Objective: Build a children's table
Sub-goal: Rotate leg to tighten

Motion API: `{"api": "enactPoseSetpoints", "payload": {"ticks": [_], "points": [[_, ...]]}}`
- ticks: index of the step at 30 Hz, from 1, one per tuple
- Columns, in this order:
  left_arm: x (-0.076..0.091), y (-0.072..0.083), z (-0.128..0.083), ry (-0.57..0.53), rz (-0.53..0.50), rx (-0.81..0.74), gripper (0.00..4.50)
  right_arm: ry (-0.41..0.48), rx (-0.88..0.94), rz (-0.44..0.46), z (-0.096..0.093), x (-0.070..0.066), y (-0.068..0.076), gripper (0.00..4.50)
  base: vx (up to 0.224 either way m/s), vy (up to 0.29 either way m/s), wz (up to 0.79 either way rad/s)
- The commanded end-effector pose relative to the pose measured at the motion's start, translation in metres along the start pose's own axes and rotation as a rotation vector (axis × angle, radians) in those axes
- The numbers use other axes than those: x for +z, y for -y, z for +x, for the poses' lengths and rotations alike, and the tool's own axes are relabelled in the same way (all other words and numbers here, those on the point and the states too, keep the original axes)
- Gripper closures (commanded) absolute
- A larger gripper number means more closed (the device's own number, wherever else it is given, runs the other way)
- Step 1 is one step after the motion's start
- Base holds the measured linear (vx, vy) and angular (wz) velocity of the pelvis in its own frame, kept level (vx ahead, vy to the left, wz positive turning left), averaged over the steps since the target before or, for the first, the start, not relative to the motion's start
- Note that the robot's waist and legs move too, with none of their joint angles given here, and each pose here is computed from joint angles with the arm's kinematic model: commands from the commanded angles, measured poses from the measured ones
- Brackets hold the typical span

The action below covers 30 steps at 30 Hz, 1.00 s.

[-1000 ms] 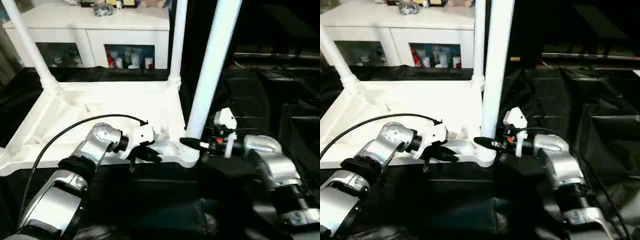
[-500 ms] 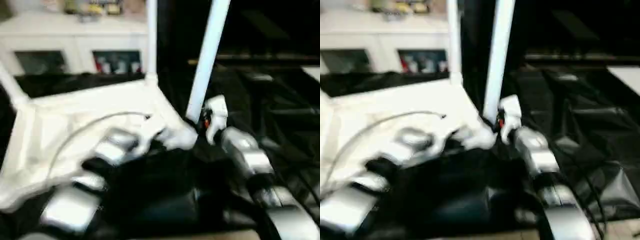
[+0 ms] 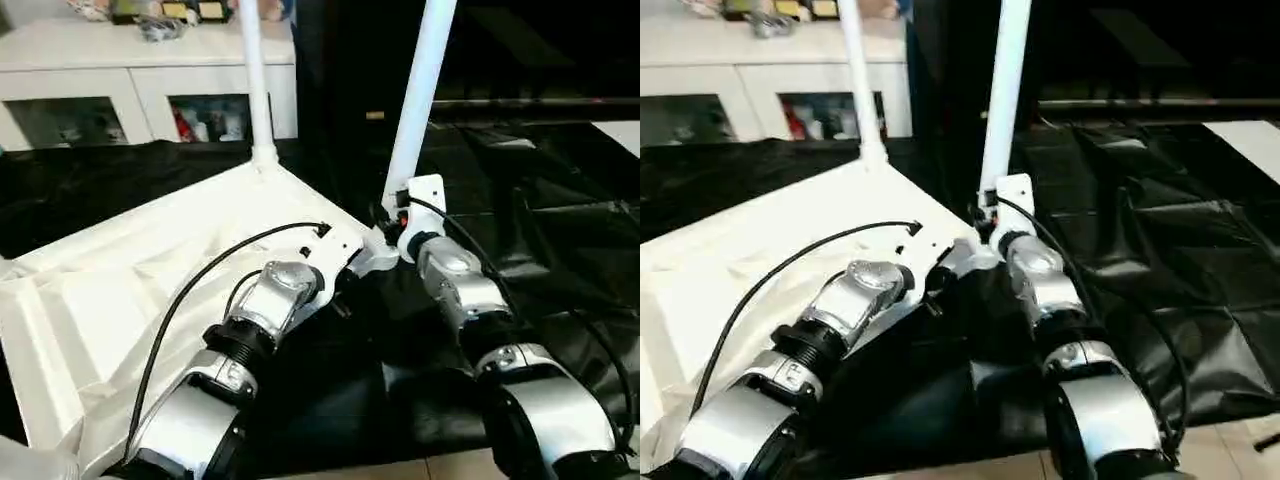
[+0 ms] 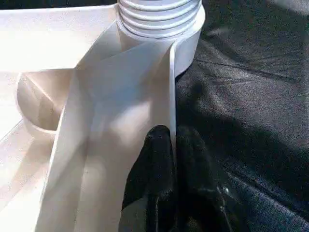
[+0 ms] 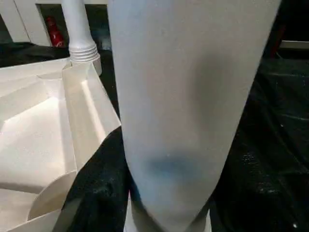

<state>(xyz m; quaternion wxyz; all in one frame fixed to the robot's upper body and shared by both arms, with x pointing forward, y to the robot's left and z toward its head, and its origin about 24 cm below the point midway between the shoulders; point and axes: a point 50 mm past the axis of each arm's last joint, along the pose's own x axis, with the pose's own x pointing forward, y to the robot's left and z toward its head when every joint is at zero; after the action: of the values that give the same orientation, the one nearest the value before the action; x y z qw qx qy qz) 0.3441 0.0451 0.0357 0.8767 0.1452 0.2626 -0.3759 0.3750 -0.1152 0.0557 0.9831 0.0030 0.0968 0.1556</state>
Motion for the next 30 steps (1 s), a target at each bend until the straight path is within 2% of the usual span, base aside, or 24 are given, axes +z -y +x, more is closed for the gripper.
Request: {"api": "enactPoseSetpoints", "payload": {"ticks": [1,3,5,6,8,10,12,14,16,18,22,23,24,30], "points": [[0.021,-0.007,-0.006,0.100,0.056,0.028,4.50,-0.194,-0.010,0.053,-0.012,-0.050,-0.001,2.08,0.000,0.000,0.00],[0.019,-0.011,-0.010,0.116,0.056,0.011,4.50,-0.134,0.000,0.072,-0.010,-0.039,0.002,1.90,0.000,0.000,0.00],[0.019,-0.013,-0.011,0.123,0.063,0.008,4.50,-0.115,0.017,0.078,-0.009,-0.036,0.002,1.82,0.000,0.000,0.00],[0.019,-0.013,-0.012,0.125,0.065,0.006,4.50,-0.107,0.024,0.081,-0.009,-0.035,0.003,1.55,0.000,0.000,0.00],[0.018,-0.019,-0.016,0.133,0.075,0.003,4.50,-0.050,0.104,0.093,-0.010,-0.025,0.004,1.44,0.000,0.000,0.00],[0.017,-0.022,-0.019,0.142,0.088,-0.016,4.50,-0.013,0.159,0.074,-0.013,-0.019,0.007,1.39,0.000,0.000,0.00],[0.017,-0.024,-0.021,0.154,0.108,-0.033,4.50,0.010,0.232,0.056,-0.018,-0.016,0.010,1.09,0.000,0.000,0.00],[0.017,-0.025,-0.024,0.170,0.135,-0.070,4.50,0.022,0.317,0.034,-0.025,-0.013,0.013,1.01,0.000,0.000,0.00],[0.015,-0.023,-0.030,0.193,0.201,-0.172,4.50,0.021,0.431,-0.020,-0.039,-0.010,0.021,0.76,0.000,0.000,0.00],[0.015,-0.020,-0.035,0.225,0.247,-0.258,4.50,0.010,0.464,-0.080,-0.046,-0.010,0.026,0.60,0.000,0.000,0.00],[0.007,-0.019,-0.044,0.209,0.302,-0.371,4.50,0.000,0.528,-0.151,-0.058,-0.010,0.034,0.48,0.000,0.000,0.00],[0.007,-0.019,-0.045,0.209,0.304,-0.378,4.50,0.000,0.535,-0.154,-0.059,-0.010,0.034,0.48,0.000,0.000,0.00],[0.003,-0.021,-0.052,0.219,0.313,-0.448,4.50,-0.004,0.616,-0.191,-0.068,-0.011,0.034,0.48,0.000,0.000,0.00],[0.002,-0.025,-0.057,0.218,0.329,-0.483,4.50,-0.025,0.724,-0.187,-0.078,-0.011,0.027,0.48,0.000,0.000,0.00]]}}
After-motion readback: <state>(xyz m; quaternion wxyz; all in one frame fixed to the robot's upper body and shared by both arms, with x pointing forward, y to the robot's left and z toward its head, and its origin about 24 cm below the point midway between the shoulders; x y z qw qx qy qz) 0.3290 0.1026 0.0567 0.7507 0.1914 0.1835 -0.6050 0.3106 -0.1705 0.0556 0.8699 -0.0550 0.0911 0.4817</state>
